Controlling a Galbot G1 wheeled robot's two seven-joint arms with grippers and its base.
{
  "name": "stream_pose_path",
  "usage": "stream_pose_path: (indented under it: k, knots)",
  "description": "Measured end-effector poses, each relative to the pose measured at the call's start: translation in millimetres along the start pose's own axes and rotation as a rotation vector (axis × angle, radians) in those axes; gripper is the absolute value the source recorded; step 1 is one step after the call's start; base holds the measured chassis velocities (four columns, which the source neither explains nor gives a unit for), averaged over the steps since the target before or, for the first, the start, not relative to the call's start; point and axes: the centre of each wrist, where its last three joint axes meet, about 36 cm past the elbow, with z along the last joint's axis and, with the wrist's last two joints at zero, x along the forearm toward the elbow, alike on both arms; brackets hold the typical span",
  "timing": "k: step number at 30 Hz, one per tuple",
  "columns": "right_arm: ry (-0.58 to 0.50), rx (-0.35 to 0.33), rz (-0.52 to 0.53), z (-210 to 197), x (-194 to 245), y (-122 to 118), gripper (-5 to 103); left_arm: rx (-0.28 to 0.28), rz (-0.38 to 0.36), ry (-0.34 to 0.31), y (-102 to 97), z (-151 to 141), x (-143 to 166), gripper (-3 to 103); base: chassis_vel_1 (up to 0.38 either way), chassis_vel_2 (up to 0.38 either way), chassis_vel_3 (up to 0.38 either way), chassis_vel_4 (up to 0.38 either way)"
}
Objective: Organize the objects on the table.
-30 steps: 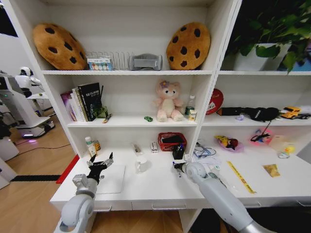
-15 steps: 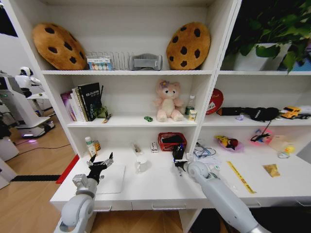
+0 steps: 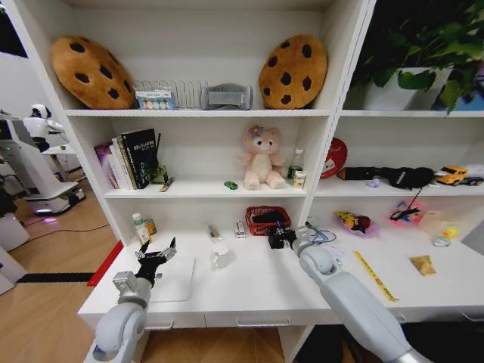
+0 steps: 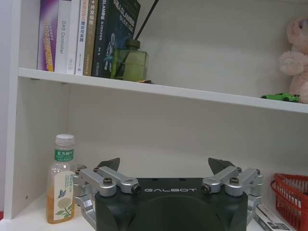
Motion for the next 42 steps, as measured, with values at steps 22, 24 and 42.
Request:
stream_pose_path:
  k: [22, 24, 42]
  knots:
    - [-0.157, -0.004, 0.007, 3.0, -71.6, 0.0, 10, 0.000, 0.000, 0.000, 0.0, 0.0, 0.0, 100, 0.000, 0.000, 0.000, 0.000]
    - [-0.151, -0.001, 0.010, 5.5, -73.4, 0.4, 10, 0.000, 0.000, 0.000, 0.0, 0.0, 0.0, 100, 0.000, 0.000, 0.000, 0.000]
    - [-0.130, -0.011, 0.052, 18.8, -75.1, -3.8, 10, 0.000, 0.000, 0.000, 0.0, 0.0, 0.0, 100, 0.000, 0.000, 0.000, 0.000]
